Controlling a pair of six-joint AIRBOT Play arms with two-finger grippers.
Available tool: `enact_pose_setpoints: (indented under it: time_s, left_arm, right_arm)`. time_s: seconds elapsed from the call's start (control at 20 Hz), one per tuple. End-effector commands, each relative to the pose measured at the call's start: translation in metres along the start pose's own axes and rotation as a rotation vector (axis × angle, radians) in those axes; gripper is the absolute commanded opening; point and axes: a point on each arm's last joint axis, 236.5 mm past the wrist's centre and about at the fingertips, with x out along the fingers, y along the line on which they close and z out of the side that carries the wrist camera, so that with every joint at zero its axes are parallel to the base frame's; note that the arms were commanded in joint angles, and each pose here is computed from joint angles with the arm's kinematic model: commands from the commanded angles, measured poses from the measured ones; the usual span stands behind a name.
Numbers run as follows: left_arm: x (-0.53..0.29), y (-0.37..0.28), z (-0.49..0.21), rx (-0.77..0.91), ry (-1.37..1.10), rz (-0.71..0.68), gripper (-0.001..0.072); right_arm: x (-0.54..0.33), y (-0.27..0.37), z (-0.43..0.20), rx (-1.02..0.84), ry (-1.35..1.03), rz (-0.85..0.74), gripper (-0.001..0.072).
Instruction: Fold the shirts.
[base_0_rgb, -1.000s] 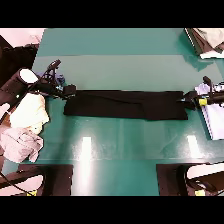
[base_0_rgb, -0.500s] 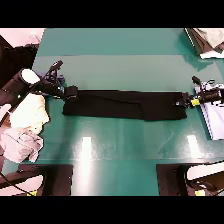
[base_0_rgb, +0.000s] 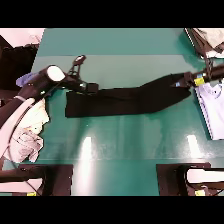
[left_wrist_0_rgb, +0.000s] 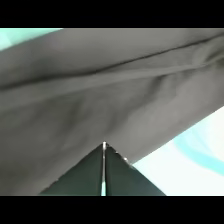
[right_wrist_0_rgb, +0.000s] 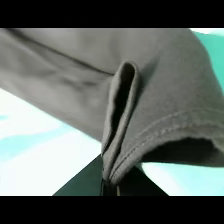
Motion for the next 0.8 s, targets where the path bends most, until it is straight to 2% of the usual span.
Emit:
enact_pose_setpoints:
  time_s: [0.0,0.4,0.6,0.75]
  left_arm:
    - [0.05,-0.025,0.008,0.048,0.054,-0.036,0.0025]
    - [0.133,-0.036,0.008,0.017,0.126,-0.097,0.0025]
    - [0.136,-0.033,0.006,0.015,0.132,-0.093,0.0026]
    - [0.132,-0.028,0.008,0.007,0.14,-0.092,0.0025]
  right_arm:
    - [-0.009,0.077,0.019,-0.085,-0.018,0.004,0.0017]
    - [0.025,0.221,0.03,-0.338,0.004,0.09,0.0017]
    - [0.048,0.26,0.027,-0.409,0.025,0.13,0.0017]
    - [0.07,0.261,0.015,-0.392,0.069,0.141,0.0017]
